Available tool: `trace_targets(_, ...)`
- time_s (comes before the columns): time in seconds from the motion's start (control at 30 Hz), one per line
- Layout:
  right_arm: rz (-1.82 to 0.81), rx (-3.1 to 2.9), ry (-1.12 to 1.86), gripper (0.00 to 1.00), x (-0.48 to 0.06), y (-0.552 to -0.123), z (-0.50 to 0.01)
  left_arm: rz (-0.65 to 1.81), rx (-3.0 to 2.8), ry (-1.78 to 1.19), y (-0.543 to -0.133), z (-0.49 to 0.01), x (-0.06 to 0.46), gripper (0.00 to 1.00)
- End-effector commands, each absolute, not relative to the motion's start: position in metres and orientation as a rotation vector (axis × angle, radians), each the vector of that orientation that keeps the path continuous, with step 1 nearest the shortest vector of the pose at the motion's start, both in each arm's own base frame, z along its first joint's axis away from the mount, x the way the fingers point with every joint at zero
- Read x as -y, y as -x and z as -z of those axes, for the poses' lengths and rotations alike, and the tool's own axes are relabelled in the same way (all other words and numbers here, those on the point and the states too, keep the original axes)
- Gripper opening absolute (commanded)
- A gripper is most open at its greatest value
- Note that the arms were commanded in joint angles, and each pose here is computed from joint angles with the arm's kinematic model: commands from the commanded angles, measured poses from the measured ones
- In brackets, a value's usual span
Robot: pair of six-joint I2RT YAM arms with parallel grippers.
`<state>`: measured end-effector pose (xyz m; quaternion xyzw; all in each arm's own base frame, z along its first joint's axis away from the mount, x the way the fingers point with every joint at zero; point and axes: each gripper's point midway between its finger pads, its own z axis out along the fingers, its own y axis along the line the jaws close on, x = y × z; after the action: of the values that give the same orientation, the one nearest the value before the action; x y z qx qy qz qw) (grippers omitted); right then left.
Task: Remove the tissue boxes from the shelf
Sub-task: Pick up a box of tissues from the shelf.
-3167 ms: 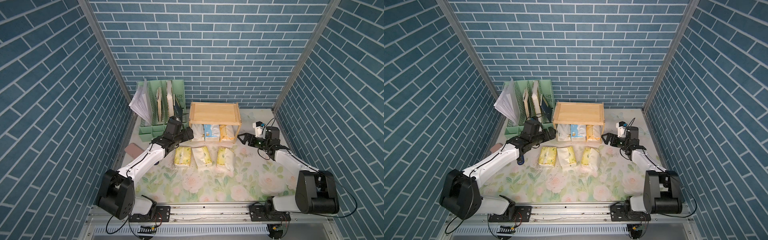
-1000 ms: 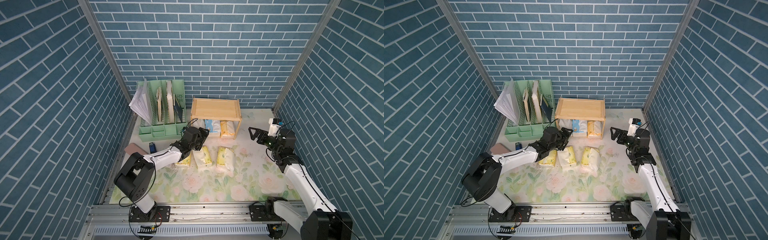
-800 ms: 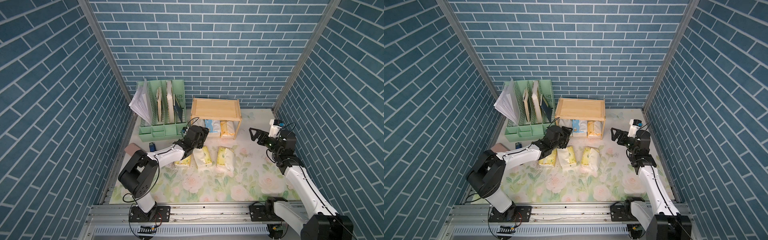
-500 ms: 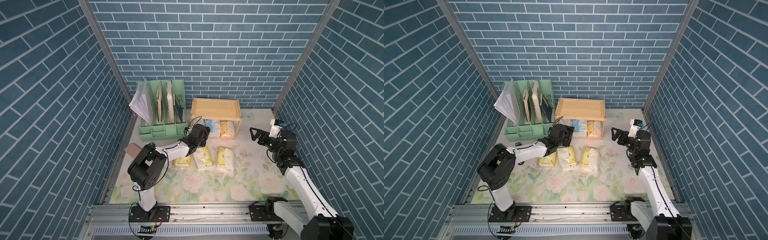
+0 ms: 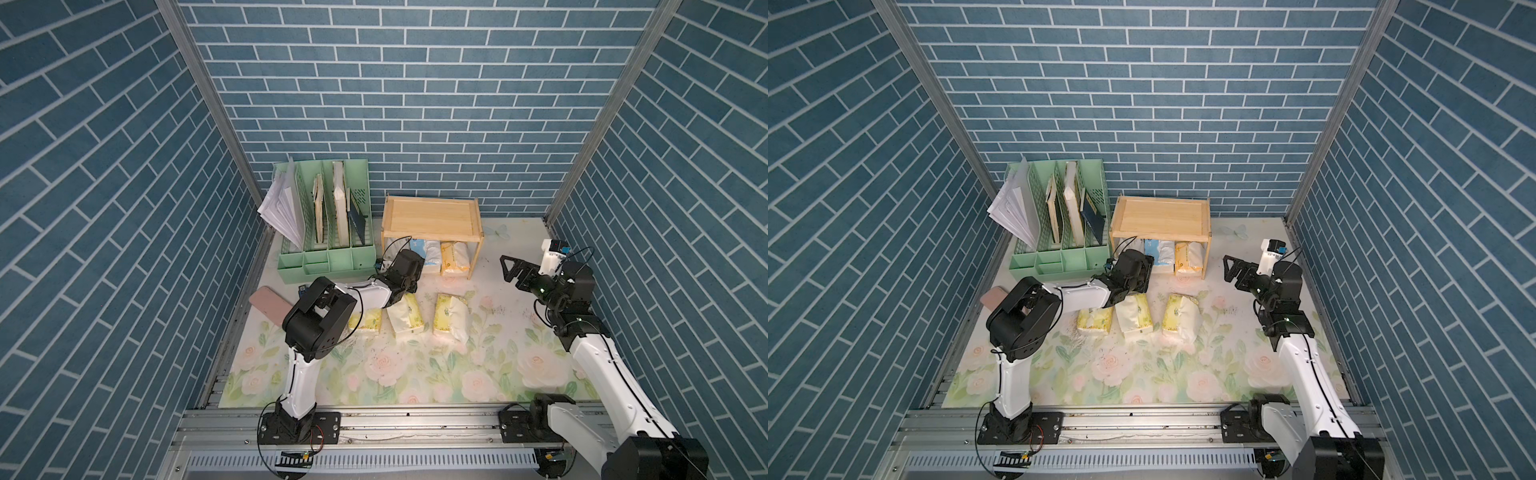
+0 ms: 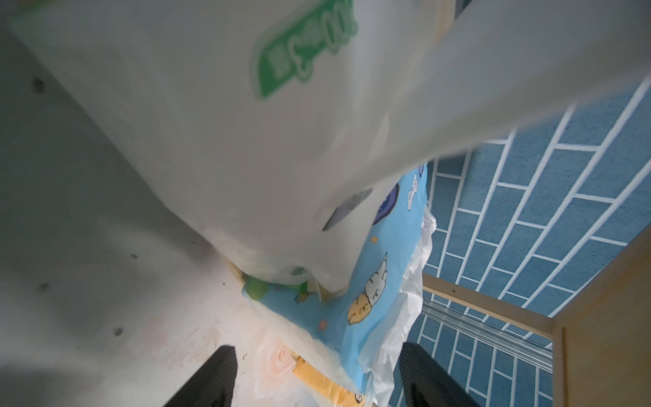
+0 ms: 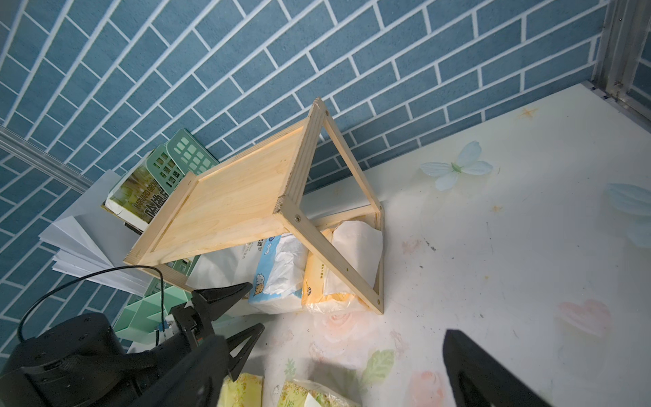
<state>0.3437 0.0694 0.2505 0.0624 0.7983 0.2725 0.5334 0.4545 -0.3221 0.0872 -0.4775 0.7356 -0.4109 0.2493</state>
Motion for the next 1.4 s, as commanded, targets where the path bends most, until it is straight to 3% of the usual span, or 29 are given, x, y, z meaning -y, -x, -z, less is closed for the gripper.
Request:
trace_targets(0.0, -0.632, -1.914, -0.159, 0.99, -0.066, -0.342, -0.247, 1.085, -1.961, 1.311, -0.463, -0.092, 0.32, 0.78)
trace_targets(0.4, -0.628, -1.923, -0.158, 0.99, -0.066, -0.344, -0.245, 1.041, -1.996, 1.334, -0.465, -0.07, 0.323, 0.58)
trace_targets(0.83, -0.622, -1.922, -0.161, 0.99, -0.065, -0.343, -0.244, 1.031, -2.021, 1.325, -0.462, -0.063, 0.323, 0.23)
trace_targets(1.37, -0.616, -1.918, -0.166, 0.99, -0.064, -0.341, -0.245, 1.001, -1.991, 1.173, -0.459, -0.111, 0.312, 0.05)
